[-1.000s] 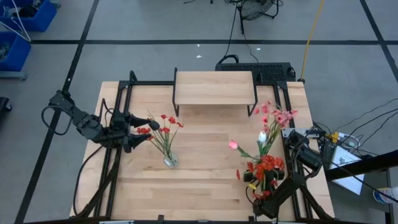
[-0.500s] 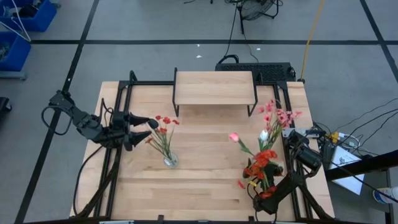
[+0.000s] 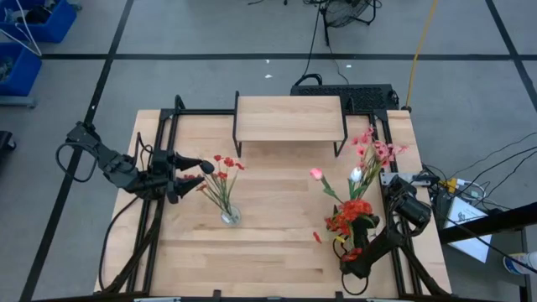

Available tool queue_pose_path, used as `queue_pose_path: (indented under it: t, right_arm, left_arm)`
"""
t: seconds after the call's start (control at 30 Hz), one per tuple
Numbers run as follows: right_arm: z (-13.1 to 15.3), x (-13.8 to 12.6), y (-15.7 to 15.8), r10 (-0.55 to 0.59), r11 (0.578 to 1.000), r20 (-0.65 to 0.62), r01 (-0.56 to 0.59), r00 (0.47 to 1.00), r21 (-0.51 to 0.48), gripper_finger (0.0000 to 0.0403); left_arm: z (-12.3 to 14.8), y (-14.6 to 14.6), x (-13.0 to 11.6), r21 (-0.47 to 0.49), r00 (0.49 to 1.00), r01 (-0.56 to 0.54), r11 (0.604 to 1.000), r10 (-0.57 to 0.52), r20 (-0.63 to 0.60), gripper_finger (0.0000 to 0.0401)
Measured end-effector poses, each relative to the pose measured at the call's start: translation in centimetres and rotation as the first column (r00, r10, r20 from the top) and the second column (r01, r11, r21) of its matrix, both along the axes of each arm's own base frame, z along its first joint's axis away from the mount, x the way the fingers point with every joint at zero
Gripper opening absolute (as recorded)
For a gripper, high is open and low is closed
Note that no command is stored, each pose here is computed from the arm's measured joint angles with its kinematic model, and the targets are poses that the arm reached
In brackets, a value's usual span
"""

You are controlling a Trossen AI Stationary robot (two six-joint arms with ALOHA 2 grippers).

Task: Pick and place flowers into a vace then onto a shelf
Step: Put the right transparent vase with flowers on the shelf

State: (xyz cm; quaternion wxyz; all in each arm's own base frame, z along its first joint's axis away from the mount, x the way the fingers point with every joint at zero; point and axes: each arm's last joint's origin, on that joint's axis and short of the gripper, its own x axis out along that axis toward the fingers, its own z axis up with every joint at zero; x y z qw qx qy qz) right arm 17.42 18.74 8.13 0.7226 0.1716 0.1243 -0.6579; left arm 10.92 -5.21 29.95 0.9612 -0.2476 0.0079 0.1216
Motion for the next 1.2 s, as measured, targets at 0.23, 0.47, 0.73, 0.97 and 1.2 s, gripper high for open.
queue_pose_path:
  t: [0.23,0.47,0.73,0.97,1.2]
  right_arm:
    - [-0.1,0.1,-0.7,0.024,0.999,0.003,-0.024,1.000,-0.034,0.0391]
    - [0.2,0.0,-0.9,0.006,0.998,0.066,-0.002,0.998,-0.061,0.0391]
    - [0.3,0.0,-1.0,0.018,0.997,0.076,-0.012,0.997,-0.072,0.0390]
    - [0.3,0.2,-1.1,0.018,0.997,0.143,-0.007,0.990,-0.075,0.0343]
    - [0.2,0.2,-1.2,0.060,0.995,0.136,-0.048,0.989,-0.090,0.0340]
  left_arm:
    - [0.0,0.0,0.0,0.001,1.000,0.001,1.000,-0.001,0.000,0.0399]
    - [0.0,0.0,0.0,0.001,1.000,0.001,1.000,-0.001,0.000,0.0399]
    - [0.0,0.0,0.0,0.001,1.000,0.001,1.000,-0.001,0.000,0.0399]
    - [0.0,0.0,0.0,0.001,1.000,0.002,1.000,-0.002,-0.001,0.0399]
    - [0.0,0.0,0.0,0.002,1.000,0.002,1.000,-0.002,-0.001,0.0399]
